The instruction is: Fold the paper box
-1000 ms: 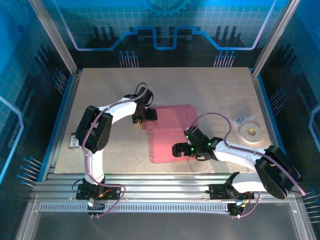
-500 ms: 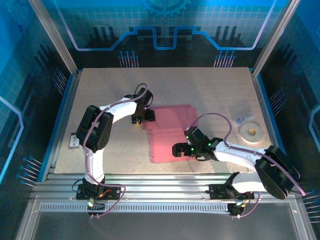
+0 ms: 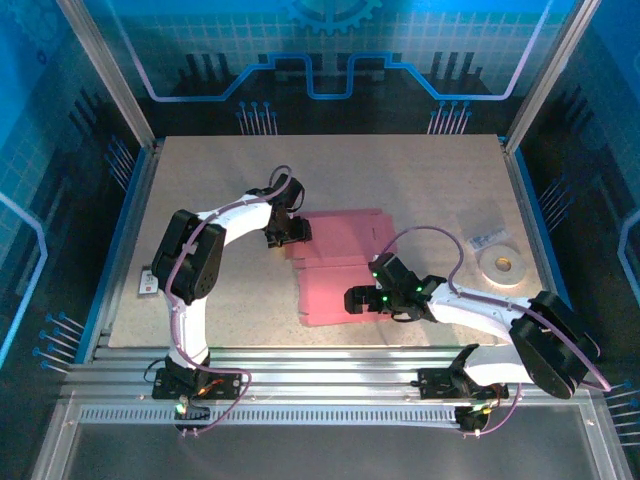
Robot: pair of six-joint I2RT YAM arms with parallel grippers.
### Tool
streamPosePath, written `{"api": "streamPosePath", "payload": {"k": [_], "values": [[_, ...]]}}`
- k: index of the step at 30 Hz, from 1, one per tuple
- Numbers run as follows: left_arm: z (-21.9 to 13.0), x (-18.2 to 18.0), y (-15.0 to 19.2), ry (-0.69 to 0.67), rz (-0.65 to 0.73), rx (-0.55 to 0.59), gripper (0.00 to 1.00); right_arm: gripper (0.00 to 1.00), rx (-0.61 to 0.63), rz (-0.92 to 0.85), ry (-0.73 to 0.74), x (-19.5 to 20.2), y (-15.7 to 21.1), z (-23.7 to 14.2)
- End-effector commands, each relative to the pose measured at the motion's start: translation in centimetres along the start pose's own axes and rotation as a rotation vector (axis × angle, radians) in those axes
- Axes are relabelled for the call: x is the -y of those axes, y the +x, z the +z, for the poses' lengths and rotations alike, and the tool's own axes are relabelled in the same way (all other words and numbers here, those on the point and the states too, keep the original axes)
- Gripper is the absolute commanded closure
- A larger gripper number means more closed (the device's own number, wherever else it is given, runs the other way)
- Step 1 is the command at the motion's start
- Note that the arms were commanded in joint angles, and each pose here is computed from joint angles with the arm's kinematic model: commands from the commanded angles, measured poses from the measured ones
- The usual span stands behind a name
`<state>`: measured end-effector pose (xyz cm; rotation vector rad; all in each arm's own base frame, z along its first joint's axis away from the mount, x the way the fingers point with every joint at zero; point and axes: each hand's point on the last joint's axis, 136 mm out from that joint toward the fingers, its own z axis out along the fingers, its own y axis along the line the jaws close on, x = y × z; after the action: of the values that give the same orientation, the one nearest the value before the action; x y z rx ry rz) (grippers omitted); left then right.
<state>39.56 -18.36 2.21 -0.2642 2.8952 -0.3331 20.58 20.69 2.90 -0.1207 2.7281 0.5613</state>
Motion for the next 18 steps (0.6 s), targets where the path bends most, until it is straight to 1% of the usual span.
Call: {"api": "streamPosePath", "payload": {"k": [1, 2, 8, 14, 16, 18], "values": [[0.36, 2.67, 0.38, 0.106, 0.004, -0.044, 0.27, 0.00, -0.037, 0.032, 0.046, 1.65, 1.44, 0.57], [0.42, 2.58, 0.40, 0.101, 0.004, -0.047, 0.27, 0.00, -0.035, 0.032, 0.045, 1.65, 1.38, 0.56], [0.40, 3.00, 0.48, 0.128, -0.003, -0.057, 0.38, 0.00, -0.036, 0.032, 0.047, 1.71, 1.47, 0.66], [-0.17, 3.29, 0.19, 0.134, -0.008, -0.047, 0.55, 0.00, -0.038, 0.029, 0.046, 1.62, 1.41, 0.66], [-0.31, 3.17, 0.13, 0.129, -0.007, -0.044, 0.58, 0.00, -0.039, 0.026, 0.049, 1.63, 1.36, 0.69], [-0.50, 2.96, 0.05, 0.117, -0.008, -0.040, 0.66, 0.00, -0.038, 0.024, 0.048, 1.53, 1.24, 0.67]]}}
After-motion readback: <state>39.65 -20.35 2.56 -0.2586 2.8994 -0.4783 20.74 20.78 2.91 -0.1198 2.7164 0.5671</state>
